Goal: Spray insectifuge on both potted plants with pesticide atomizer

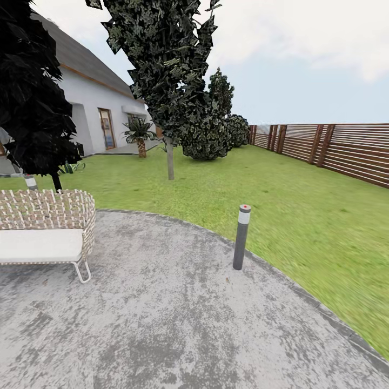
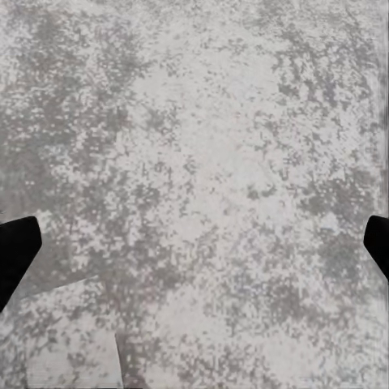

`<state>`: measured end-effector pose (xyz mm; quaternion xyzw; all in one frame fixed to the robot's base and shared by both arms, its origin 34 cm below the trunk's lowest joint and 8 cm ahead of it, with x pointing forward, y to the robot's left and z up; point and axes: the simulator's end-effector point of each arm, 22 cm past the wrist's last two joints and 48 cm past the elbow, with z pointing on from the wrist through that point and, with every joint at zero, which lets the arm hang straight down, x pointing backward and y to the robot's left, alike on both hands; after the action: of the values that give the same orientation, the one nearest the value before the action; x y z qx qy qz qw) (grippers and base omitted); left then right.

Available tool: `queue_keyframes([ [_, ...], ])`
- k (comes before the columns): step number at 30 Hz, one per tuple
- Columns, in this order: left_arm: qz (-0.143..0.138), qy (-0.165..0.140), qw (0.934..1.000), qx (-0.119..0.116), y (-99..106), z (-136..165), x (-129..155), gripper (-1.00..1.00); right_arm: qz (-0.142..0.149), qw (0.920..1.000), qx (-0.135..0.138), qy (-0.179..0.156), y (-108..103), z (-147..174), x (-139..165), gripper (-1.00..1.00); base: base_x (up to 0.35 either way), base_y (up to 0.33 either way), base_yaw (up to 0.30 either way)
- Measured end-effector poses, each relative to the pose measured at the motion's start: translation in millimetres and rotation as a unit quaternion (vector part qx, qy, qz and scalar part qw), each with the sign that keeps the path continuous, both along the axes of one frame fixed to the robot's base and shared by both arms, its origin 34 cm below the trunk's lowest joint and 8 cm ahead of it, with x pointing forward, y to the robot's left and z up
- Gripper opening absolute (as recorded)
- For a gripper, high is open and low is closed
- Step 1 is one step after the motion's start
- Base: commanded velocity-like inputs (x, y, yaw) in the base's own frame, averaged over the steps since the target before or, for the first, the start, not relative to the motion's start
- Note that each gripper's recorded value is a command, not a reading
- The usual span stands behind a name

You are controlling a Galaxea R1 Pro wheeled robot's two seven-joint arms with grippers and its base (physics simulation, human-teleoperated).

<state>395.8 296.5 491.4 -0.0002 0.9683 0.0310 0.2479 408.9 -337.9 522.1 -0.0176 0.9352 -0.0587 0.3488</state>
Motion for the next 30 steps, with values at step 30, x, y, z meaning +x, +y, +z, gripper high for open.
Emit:
queue_keyframes([
  [30,0.034,-0.107,0.9937,0.000,15,27,58,1.00,0.008,0.9981,0.007,-0.060,14,32,47,1.00,0.000,0.000,0.109],
])
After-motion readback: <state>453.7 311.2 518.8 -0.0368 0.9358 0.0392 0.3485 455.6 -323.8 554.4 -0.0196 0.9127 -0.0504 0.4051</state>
